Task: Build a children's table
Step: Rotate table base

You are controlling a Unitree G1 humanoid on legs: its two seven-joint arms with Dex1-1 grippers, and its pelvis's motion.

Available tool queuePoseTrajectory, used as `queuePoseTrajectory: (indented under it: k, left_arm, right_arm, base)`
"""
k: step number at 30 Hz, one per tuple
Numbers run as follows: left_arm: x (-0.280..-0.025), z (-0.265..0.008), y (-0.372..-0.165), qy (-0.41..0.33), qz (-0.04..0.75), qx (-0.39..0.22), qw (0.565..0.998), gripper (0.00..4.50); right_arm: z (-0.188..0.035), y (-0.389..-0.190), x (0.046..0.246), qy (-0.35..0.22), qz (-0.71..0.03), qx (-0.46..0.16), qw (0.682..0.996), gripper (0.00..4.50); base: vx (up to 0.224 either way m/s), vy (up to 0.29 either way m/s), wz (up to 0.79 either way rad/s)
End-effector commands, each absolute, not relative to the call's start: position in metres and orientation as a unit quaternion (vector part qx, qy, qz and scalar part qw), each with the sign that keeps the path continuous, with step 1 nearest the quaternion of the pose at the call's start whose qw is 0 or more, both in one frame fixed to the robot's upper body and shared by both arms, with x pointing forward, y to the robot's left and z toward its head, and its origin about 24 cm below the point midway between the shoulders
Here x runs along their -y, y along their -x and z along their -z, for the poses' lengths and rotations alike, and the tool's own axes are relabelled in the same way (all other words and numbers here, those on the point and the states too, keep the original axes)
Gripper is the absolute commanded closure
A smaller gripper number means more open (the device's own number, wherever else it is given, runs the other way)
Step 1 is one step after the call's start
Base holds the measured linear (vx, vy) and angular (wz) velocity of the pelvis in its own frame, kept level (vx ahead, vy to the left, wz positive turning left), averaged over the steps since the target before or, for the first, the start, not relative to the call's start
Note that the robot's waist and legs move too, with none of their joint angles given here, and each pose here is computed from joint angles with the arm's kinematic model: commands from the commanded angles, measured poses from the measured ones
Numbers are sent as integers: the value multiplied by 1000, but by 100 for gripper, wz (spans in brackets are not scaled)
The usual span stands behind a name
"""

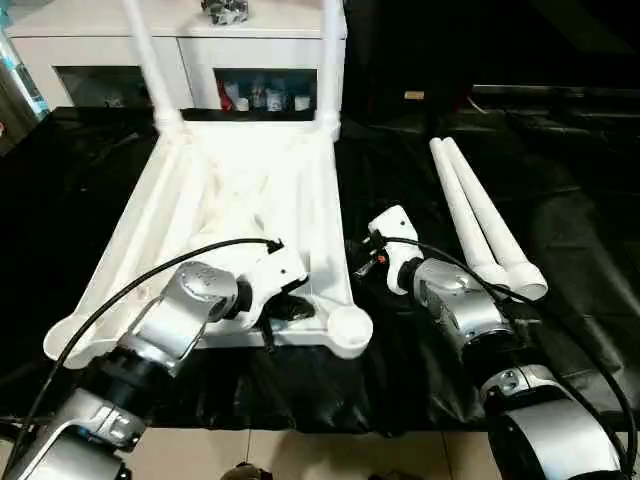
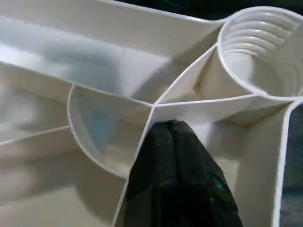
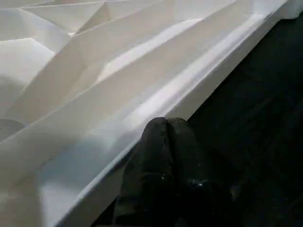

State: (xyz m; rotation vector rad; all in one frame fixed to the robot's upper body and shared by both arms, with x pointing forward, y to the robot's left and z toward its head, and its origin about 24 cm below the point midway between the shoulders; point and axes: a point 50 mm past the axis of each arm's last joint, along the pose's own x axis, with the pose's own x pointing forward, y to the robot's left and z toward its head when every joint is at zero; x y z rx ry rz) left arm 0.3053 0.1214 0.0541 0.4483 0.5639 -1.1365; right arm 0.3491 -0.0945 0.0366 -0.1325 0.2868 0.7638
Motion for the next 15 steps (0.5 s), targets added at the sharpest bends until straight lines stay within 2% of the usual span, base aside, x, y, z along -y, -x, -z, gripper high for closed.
queuePoseTrajectory:
  k: [1, 4, 9, 15]
  left_arm:
    - [-108, -73, -317, -218, 522, -204, 799, 450]
    - [-108, -74, -318, -219, 517, -201, 802, 450]
    - [-106, -80, -326, -230, 496, -163, 821, 450]
    - [-99, -88, -324, -214, 512, -114, 824, 450]
  right_arm:
    - [-45, -348, 72, 57, -417, -117, 900, 448]
    - [-45, -349, 73, 55, -414, -117, 901, 448]
    - [-53, -356, 106, 67, -341, -105, 932, 448]
    - [-67, -349, 139, 64, -314, -83, 944, 448]
  base:
    - [0, 0, 0]
    - [0, 0, 0]
    - [0, 0, 0]
    - [0, 0, 0]
